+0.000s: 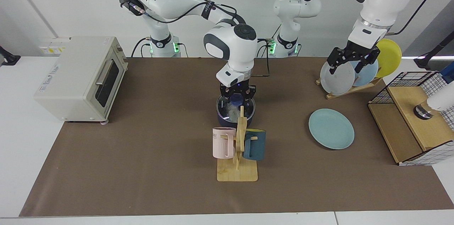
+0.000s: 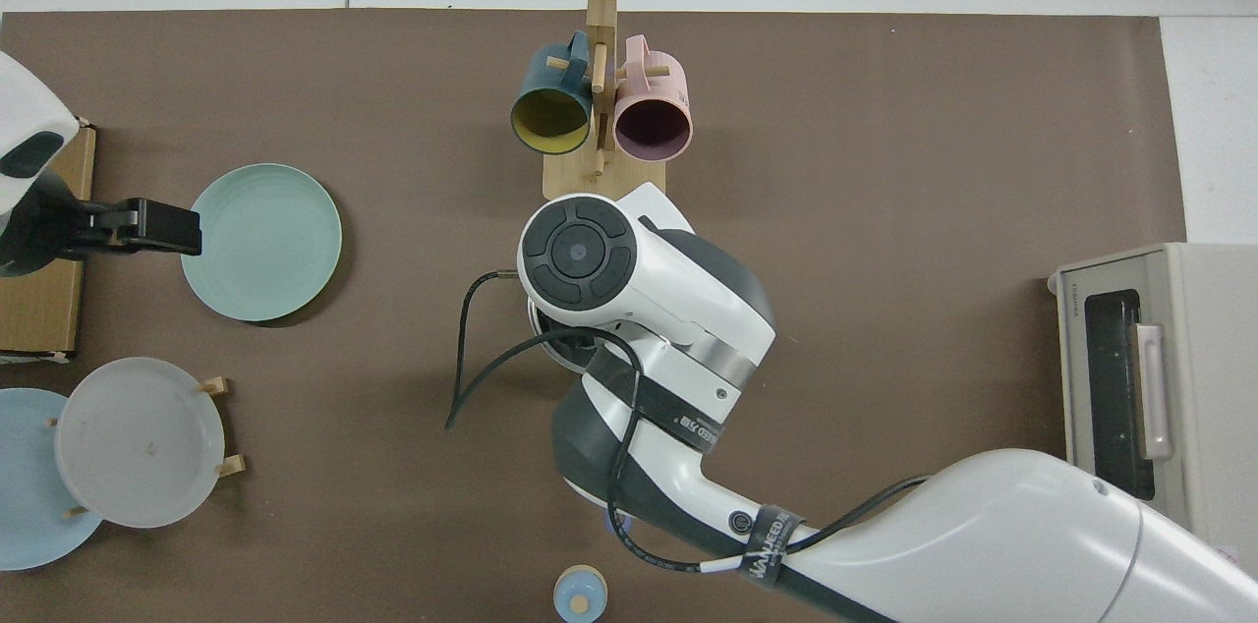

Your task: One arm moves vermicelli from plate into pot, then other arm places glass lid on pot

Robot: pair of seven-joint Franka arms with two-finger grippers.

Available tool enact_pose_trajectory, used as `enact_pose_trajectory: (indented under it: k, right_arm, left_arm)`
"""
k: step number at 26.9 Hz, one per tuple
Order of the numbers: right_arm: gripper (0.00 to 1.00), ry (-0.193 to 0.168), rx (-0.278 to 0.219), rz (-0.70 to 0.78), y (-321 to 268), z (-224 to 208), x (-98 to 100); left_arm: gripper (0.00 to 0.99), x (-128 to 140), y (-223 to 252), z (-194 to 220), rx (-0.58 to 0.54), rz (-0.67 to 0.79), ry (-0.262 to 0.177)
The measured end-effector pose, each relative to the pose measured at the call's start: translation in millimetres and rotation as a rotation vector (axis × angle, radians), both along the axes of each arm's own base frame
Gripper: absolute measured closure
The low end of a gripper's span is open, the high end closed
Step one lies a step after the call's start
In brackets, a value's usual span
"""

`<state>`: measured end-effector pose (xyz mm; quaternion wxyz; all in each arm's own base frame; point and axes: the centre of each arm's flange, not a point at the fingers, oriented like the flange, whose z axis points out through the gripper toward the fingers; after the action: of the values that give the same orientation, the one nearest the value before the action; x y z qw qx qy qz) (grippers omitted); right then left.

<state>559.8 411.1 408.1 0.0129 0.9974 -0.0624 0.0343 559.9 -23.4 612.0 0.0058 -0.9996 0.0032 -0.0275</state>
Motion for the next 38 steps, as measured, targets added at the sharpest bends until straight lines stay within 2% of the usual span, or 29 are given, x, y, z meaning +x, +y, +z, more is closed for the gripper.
enact_pose_trajectory:
  k: [18, 20, 21, 22, 23, 25, 32, 38]
  right_arm:
    - [0.39, -0.004, 0.002, 0.001, -0.2, -0.3, 0.0]
    - [0.31, -0.012, -0.004, 0.004, -0.9, -0.6, 0.7]
    - [0.22, -0.016, -0.007, 0.005, -1.0, -0.5, 0.9]
    - [0.19, -0.019, -0.009, 0.006, -1.1, -0.3, 1.1]
    - [0.1, -0.02, -0.009, 0.006, -1.1, -0.1, 1.1]
    - [0.0, -0.024, -0.01, 0.005, -1.2, 1.3, 1.4]
    - [0.0, -0.03, -0.028, -0.009, -4.6, 17.1, 2.1]
    - [0.0, -0.039, -0.067, -0.019, -8.4, 52.5, -6.4]
  left_arm:
    - [0.0, 0.0, 0.0, 0.0, 0.0, 0.0, 0.0]
    - [0.0, 0.0, 0.0, 0.0, 0.0, 0.0, 0.0]
    - [0.0, 0.0, 0.0, 0.0, 0.0, 0.0, 0.0]
    - [0.0, 0.0, 0.0, 0.0, 0.0, 0.0, 0.0]
    - [0.0, 0.0, 0.0, 0.0, 0.0, 0.0, 0.0]
    - [0.0, 0.0, 0.0, 0.0, 0.0, 0.0, 0.0]
    - [0.0, 0.0, 0.0, 0.0, 0.0, 0.0, 0.0]
    - [0.0, 0.0, 0.0, 0.0, 0.0, 0.0, 0.0]
